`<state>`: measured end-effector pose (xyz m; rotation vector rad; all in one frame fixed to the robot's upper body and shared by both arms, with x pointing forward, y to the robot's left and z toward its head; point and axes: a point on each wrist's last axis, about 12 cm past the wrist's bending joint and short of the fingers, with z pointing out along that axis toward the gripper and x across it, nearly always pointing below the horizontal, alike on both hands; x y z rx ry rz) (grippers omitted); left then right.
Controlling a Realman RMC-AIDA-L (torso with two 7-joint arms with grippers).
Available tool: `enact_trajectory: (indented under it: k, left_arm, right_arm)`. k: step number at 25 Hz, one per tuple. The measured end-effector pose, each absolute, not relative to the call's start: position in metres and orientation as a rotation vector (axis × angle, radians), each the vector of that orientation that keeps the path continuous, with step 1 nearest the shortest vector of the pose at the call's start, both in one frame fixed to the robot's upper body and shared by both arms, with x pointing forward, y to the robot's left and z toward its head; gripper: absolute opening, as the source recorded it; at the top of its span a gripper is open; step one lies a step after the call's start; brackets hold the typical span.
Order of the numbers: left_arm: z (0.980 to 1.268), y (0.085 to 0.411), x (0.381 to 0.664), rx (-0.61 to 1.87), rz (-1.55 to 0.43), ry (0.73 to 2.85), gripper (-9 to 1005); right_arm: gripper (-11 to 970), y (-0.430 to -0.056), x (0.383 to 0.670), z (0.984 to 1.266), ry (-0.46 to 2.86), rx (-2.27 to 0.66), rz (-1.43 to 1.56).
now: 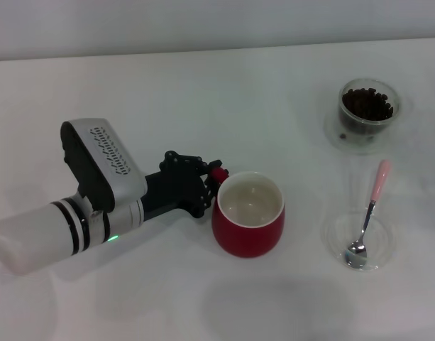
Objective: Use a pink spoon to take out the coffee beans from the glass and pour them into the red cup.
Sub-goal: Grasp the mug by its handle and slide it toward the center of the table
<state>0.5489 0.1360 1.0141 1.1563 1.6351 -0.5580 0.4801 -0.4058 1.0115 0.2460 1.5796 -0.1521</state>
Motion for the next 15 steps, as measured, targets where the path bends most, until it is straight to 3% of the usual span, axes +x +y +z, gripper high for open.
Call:
enact_trajectory:
  k: [5,15]
  left_arm:
    - [1.013,0.137,0.547,1.139,-0.562,1.640,123]
    - [1.012,0.146,0.544,1.086,-0.566,1.635,301]
  right_arm:
    - [578,-0.406,0.481,1.012,1.577,0.245,-0.151]
    - [577,-0.407,0.479,1.012,1.577,0.244,-0.157]
